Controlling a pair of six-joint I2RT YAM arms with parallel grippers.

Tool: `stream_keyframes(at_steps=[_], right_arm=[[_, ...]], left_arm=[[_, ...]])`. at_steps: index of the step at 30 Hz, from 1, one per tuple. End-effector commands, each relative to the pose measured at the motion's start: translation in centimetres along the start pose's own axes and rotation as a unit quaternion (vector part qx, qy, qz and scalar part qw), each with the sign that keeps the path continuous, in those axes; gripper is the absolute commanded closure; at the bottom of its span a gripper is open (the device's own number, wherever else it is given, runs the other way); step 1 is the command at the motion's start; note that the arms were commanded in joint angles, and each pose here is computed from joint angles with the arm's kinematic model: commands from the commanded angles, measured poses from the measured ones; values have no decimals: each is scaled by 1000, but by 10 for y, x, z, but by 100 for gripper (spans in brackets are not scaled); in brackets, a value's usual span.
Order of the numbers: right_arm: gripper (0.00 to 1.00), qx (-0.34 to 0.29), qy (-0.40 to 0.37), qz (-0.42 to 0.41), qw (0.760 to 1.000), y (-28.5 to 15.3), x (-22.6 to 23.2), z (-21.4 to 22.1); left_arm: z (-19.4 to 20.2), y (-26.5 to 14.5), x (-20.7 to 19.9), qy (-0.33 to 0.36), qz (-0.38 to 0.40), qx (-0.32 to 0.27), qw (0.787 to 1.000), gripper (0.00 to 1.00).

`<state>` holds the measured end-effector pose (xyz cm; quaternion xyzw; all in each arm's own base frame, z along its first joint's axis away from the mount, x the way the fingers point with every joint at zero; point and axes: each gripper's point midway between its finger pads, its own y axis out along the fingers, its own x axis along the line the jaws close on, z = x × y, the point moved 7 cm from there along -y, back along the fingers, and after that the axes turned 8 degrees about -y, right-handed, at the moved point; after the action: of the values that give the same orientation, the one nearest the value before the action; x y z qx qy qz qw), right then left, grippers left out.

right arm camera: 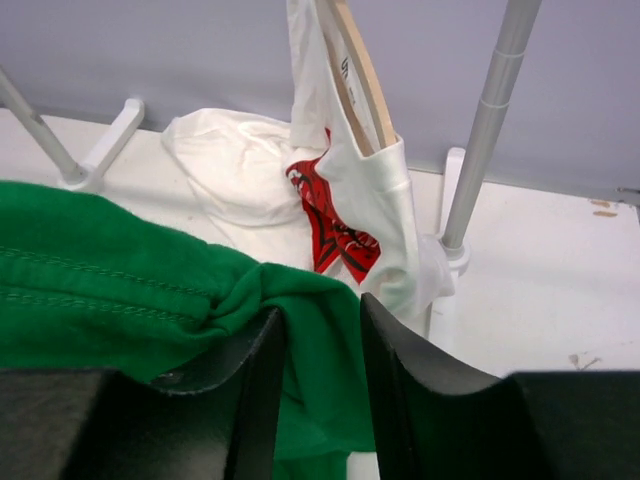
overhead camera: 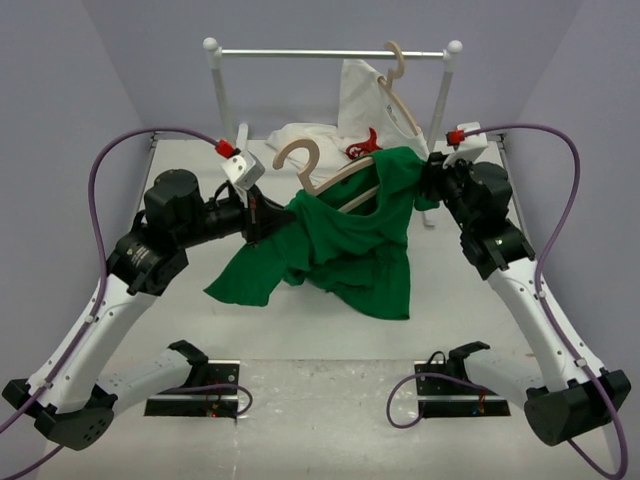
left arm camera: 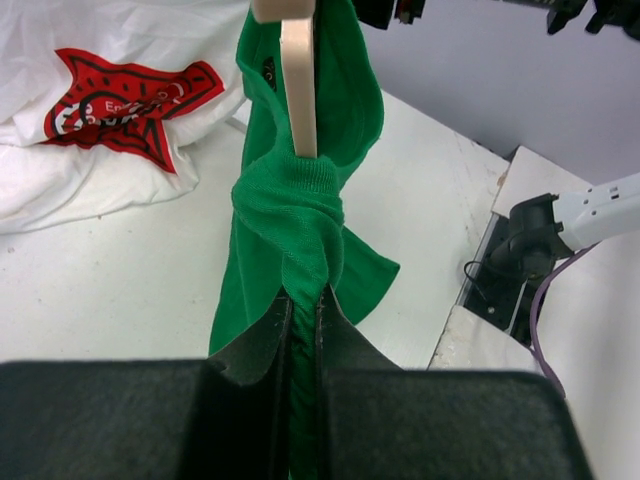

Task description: Place the t-shirt on the hanger

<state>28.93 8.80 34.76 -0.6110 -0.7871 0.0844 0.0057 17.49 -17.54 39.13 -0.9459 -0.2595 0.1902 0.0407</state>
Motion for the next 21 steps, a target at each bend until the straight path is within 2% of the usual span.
stream_keyframes(at_steps=[1, 4, 6, 8, 9, 12, 14, 16, 18, 21], right_arm=[[39, 10, 13, -89, 996, -39, 13, -27], [21, 10, 2, -123, 992, -74, 17, -31], [20, -4, -11, -154, 988, -89, 21, -37], [20, -42, -36, -235, 970, -111, 34, -53], [21, -58, -43, -283, 957, -119, 42, -59], [22, -97, -64, -446, 888, -137, 68, -79], [24, -98, -60, -506, 855, -132, 78, -86], [25, -89, -55, -536, 838, -117, 83, -89], [27, -77, -48, -542, 836, -106, 85, -90], [30, -69, -43, -568, 819, -96, 92, -91]], left_arm=[[-15, -7, -1, 41, -9, -18, 999, 100], [-14, -1, 2, 56, 0, -11, 998, 100], [-14, 3, -1, 62, 25, -6, 998, 100], [-13, 9, -5, 69, 63, 0, 996, 100], [-12, 11, -5, 70, 73, 4, 995, 100], [-8, 20, -11, 77, 135, 10, 988, 100], [-3, 24, -17, 79, 191, 20, 978, 100], [1, 29, -18, 76, 219, 27, 972, 100], [1, 31, -19, 75, 237, 28, 968, 100], [5, 32, -24, 77, 279, 37, 957, 100]])
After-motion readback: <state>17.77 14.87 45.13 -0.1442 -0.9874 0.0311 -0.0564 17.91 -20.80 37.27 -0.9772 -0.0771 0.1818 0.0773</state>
